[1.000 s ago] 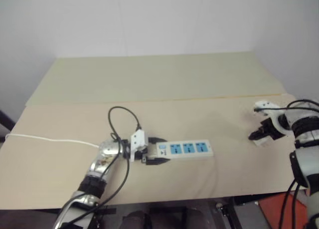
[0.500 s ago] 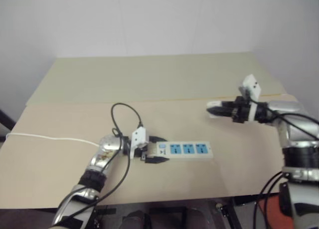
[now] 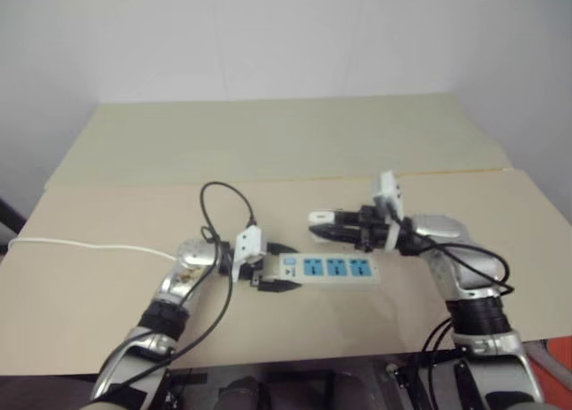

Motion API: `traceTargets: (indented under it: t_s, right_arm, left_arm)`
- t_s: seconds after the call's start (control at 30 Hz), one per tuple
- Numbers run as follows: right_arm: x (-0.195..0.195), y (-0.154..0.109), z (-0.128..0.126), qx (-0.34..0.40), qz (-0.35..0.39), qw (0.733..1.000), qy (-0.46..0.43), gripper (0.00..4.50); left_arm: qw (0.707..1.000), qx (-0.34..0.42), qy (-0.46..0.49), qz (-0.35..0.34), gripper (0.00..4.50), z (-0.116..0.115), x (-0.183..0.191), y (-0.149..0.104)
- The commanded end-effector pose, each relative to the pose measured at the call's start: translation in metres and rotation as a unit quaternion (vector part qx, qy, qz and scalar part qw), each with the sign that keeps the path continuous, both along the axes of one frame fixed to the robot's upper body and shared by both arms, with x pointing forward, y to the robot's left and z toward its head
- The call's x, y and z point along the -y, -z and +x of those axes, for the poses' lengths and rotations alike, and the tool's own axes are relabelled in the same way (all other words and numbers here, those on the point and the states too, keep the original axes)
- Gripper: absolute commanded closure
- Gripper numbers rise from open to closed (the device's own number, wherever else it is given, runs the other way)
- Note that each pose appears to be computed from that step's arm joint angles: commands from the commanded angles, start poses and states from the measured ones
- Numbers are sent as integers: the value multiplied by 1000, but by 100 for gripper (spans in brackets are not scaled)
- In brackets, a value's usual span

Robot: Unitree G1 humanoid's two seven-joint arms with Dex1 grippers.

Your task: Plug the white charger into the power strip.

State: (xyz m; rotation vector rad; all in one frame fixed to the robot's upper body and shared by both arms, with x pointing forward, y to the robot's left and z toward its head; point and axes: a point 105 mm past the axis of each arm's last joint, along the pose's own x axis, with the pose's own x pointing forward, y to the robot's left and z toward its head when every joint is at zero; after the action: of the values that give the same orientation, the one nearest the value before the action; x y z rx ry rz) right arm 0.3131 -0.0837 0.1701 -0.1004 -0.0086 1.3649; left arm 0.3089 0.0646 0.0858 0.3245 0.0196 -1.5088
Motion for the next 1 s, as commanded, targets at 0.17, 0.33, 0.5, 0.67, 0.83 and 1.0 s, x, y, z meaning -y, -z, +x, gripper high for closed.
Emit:
traceTargets:
  t_s: [0.17, 0.33, 0.5, 0.67, 0.83, 1.0]
  right_arm:
    - [-18, 10, -8, 20, -7, 998, -54, 336]
    - [-24, 17, -10, 14, -8, 997, -71, 336]
    - [-25, 24, -6, 6, -5, 997, -71, 336]
    - [-21, 30, 1, 10, -14, 998, -66, 336]
    - [-15, 27, 13, 22, -19, 998, -55, 336]
    - [-9, 28, 18, 21, -24, 998, -51, 336]
  left_arm:
    - [999, -39, -31, 17, 124, -6, -4, 21]
    - [998, -41, -36, 13, 124, -10, -3, 24]
    - [998, -43, -35, 10, 124, -12, -1, 25]
    - [999, -41, -30, 12, 124, -13, -1, 24]
    - [999, -40, -29, 16, 124, -12, -4, 23]
    - [999, -39, -30, 17, 124, -12, -6, 23]
